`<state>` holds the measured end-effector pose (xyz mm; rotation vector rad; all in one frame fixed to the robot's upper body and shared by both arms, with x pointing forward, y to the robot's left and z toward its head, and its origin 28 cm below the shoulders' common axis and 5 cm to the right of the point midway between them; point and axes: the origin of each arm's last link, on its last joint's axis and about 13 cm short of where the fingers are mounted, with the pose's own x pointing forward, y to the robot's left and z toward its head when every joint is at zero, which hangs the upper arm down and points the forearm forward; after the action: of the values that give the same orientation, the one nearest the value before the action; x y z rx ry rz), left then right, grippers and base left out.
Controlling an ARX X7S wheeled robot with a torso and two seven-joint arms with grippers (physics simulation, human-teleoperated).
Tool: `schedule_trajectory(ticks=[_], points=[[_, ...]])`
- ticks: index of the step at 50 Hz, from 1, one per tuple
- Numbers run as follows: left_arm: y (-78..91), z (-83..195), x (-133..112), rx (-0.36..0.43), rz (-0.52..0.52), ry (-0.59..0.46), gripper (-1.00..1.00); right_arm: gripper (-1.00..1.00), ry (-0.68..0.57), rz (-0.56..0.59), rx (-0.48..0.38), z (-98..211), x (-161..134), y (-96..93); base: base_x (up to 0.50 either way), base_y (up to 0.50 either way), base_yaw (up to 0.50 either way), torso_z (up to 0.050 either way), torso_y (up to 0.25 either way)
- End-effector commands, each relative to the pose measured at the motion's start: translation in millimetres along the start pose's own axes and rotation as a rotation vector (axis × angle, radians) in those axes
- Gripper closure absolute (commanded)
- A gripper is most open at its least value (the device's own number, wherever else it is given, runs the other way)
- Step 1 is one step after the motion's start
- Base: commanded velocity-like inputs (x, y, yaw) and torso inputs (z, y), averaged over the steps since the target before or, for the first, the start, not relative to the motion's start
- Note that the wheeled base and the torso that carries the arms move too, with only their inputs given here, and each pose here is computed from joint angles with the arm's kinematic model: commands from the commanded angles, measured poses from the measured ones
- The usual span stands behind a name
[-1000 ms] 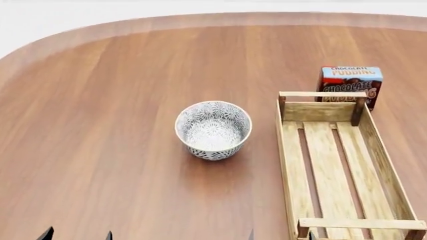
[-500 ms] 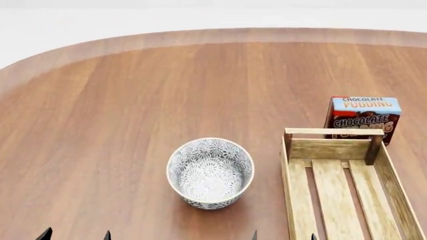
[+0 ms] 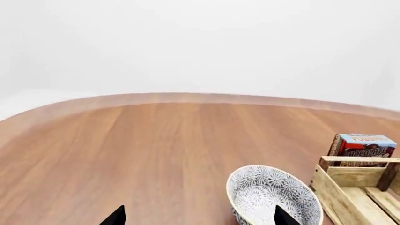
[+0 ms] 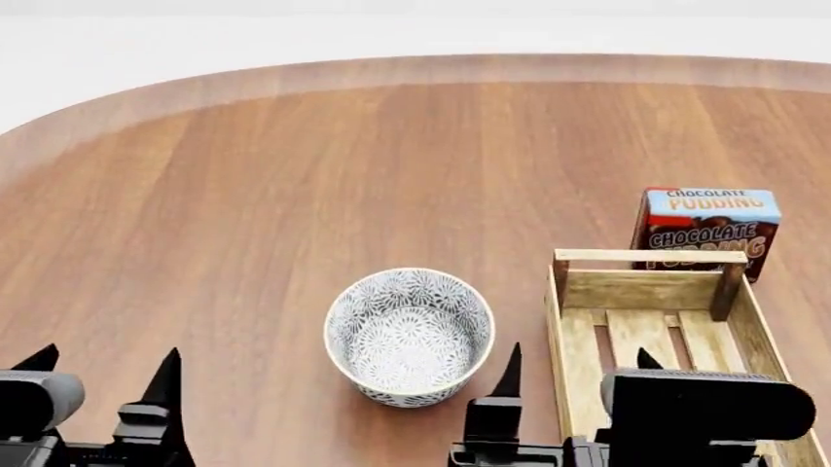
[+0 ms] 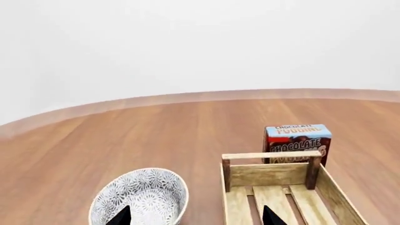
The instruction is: Pick up the bowl on the left and put it in the tray.
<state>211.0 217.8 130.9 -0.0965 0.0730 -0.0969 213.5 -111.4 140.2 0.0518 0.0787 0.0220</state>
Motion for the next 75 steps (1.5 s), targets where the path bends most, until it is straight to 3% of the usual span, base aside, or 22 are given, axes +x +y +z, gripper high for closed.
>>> schedule_trajectory(ticks=[1,9,11,12,38,42,54,75], points=[[-3.7,45.5,-11.5,0.049,-0.036,-0.007,-1.0,-1.0,-0.059,0.033,-0.069,53.9,-14.8,-4.3,0.0,0.0,0.0,0.0,0.0],[-4.5,64.3,-18.9,0.008,-0.081,-0.063,-1.0,-1.0,-0.151,0.064,-0.155,74.2,-29.0,-2.6,0.0,0.0,0.0,0.0,0.0],[-2.8,63.1,-20.3,-0.039,-0.141,-0.105,-1.0,-1.0,-0.149,0.066,-0.155,72.2,-29.9,-2.5,0.0,0.0,0.0,0.019,0.0],[-2.0,62.2,-19.5,-0.012,-0.112,-0.103,-1.0,-1.0,-0.146,0.067,-0.156,71.0,-30.0,-2.5,0.0,0.0,0.0,0.05,0.0],[-1.0,54.4,-15.1,-0.052,-0.116,-0.048,-1.0,-1.0,-0.116,0.063,-0.143,62.6,-25.4,-5.1,0.0,0.0,0.0,0.05,0.0],[-2.3,51.5,-15.5,-0.018,-0.121,-0.036,-1.0,-1.0,-0.11,0.059,-0.143,59.5,-24.2,-5.8,0.0,0.0,0.0,0.05,0.0],[0.6,49.0,-15.7,-0.059,-0.131,-0.069,-1.0,-1.0,-0.099,0.063,-0.136,55.4,-22.8,-6.0,0.0,0.0,0.0,0.0,0.0],[0.8,50.5,-17.4,-0.036,-0.122,-0.084,-1.0,-1.0,-0.107,0.06,-0.137,56.7,-24.9,-7.0,0.0,0.0,0.0,0.0,-0.246]])
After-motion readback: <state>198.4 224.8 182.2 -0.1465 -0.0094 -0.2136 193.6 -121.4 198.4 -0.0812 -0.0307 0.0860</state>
